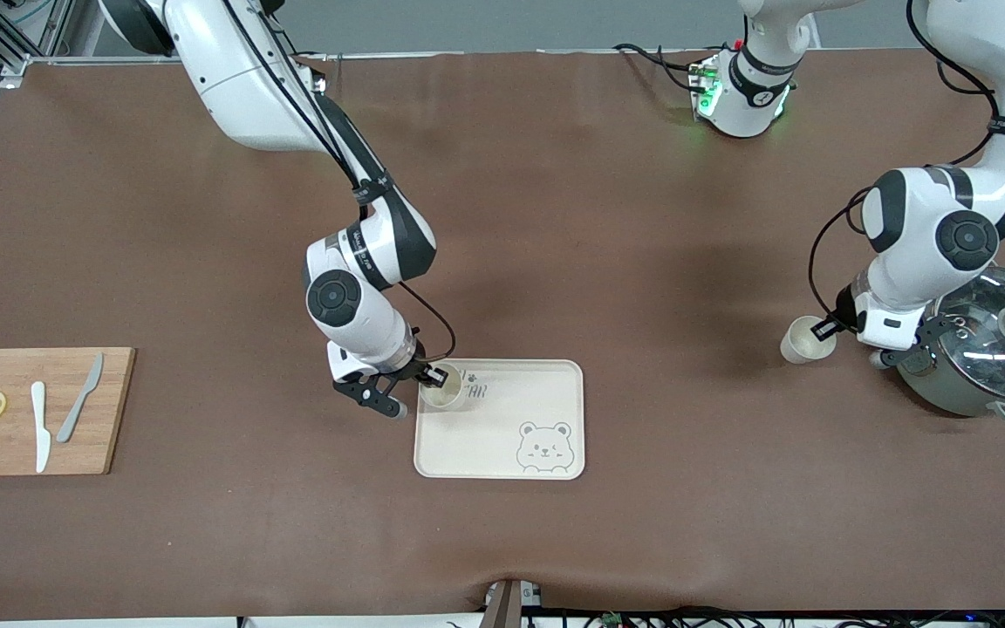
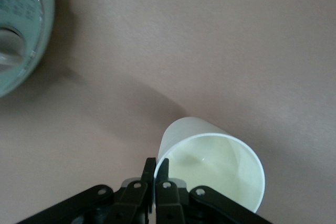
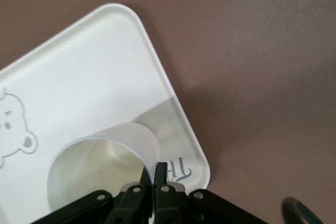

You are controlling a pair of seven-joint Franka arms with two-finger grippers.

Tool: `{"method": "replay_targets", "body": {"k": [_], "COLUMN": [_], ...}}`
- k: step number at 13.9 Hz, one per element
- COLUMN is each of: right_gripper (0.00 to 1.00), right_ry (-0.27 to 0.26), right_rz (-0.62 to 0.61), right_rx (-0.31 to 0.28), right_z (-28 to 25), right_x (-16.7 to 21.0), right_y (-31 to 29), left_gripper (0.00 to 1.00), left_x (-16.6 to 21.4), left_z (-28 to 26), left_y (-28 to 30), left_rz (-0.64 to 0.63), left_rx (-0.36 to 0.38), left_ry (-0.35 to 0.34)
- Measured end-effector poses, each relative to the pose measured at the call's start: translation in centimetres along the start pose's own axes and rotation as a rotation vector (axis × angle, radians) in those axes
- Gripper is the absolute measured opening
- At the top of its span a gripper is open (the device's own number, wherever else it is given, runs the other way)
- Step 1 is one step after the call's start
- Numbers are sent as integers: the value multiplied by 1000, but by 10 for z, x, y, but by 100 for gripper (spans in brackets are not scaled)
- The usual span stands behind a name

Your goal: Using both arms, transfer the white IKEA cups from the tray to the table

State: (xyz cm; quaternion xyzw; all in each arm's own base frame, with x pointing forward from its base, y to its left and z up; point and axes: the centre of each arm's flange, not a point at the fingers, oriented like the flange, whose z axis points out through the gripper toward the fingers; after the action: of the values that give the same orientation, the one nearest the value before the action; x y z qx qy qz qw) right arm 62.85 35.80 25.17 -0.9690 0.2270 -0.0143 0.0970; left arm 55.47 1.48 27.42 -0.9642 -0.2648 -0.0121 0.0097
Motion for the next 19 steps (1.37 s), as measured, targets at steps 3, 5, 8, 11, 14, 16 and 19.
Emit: {"method": "replay_targets", "body": {"k": [3, 5, 8, 11, 14, 16, 19], "right_gripper": [3, 3, 3, 3, 3, 3, 3], "right_ry": [-63, -105, -138, -156, -147, -136, -143], "right_rz": [0, 22, 88, 107, 48, 11, -43], "right_rx": [-58, -98, -126, -148, -127, -110, -140], "right_z": [-27, -56, -93, -119, -132, -134, -145], "right_x": [9, 28, 67, 98, 117, 110, 90], "right_y": [-7, -1, 34, 87, 166, 213, 255], "left_gripper": [4, 4, 4, 8, 39, 57, 89], "left_x": [-13, -20, -20, -20, -18, -14, -1], "left_z": [-1, 12, 34, 38, 35, 28, -13], "left_y": [27, 38, 40, 40, 41, 43, 49], "left_rz": [12, 22, 20, 18, 19, 19, 44], "left_rx": [-68, -94, -110, -111, -115, -117, -68], "left_ry": [18, 27, 26, 23, 30, 37, -12]}}
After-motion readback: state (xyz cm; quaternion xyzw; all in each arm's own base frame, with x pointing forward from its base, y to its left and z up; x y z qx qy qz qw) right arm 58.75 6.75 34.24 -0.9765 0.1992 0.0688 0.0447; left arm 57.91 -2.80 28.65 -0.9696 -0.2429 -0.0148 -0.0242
